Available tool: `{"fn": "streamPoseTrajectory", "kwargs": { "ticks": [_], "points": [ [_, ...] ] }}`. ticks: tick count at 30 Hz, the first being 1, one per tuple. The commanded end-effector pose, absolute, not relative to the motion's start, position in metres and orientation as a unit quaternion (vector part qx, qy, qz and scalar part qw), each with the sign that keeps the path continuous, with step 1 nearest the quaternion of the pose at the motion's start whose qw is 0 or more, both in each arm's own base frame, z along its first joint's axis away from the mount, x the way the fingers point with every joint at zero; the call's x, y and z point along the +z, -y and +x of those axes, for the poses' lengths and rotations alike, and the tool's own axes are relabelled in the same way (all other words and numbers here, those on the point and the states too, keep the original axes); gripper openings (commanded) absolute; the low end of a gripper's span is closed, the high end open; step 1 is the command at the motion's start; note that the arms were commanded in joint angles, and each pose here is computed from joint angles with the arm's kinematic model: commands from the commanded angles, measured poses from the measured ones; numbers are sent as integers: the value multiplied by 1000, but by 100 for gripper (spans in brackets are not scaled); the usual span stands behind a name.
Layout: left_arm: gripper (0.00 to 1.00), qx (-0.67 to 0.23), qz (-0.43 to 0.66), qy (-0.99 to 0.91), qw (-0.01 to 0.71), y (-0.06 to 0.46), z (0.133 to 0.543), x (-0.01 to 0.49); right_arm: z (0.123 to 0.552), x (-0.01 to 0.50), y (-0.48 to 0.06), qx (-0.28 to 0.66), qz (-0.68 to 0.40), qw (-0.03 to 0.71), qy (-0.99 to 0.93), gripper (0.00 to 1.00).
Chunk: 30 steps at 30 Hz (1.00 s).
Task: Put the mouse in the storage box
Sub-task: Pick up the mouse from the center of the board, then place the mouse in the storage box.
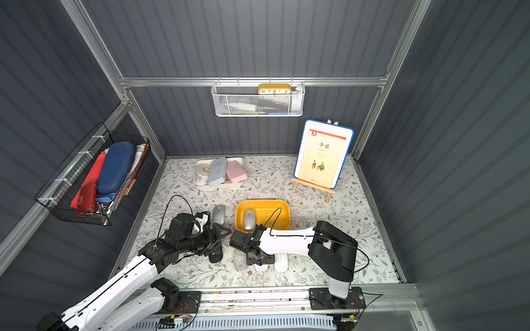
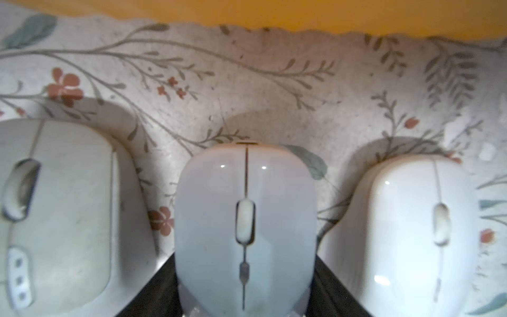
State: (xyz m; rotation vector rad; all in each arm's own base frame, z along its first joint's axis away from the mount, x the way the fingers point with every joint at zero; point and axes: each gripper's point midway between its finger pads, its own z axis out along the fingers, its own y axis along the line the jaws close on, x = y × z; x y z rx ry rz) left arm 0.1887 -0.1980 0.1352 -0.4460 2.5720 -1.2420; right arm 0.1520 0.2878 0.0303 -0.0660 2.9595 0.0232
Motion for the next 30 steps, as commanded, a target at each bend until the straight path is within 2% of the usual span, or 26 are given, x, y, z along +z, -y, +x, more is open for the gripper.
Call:
{"fn": "streamPoseTrajectory", "kwargs": {
  "ticks": [1,6,13,22,30],
  "points": [
    [84,-427,-132,-882,145,200,195,148,154,56,-289,9,-39,115,-993,64],
    [85,-411,-101,-893,152,204,203,158,160,83,-290,15,-53,147,-988,64],
    [86,-414,-86,-887,188,214,229,177,198,136,-291,19,-81,237,-968,64],
    [88,-377,8,-900,220,245,293,184,282,130,-272,44,-65,216,-973,64],
    [87,-340,27,-918,201,253,330,157,315,98,-261,10,-72,180,-981,64]
  ]
}}
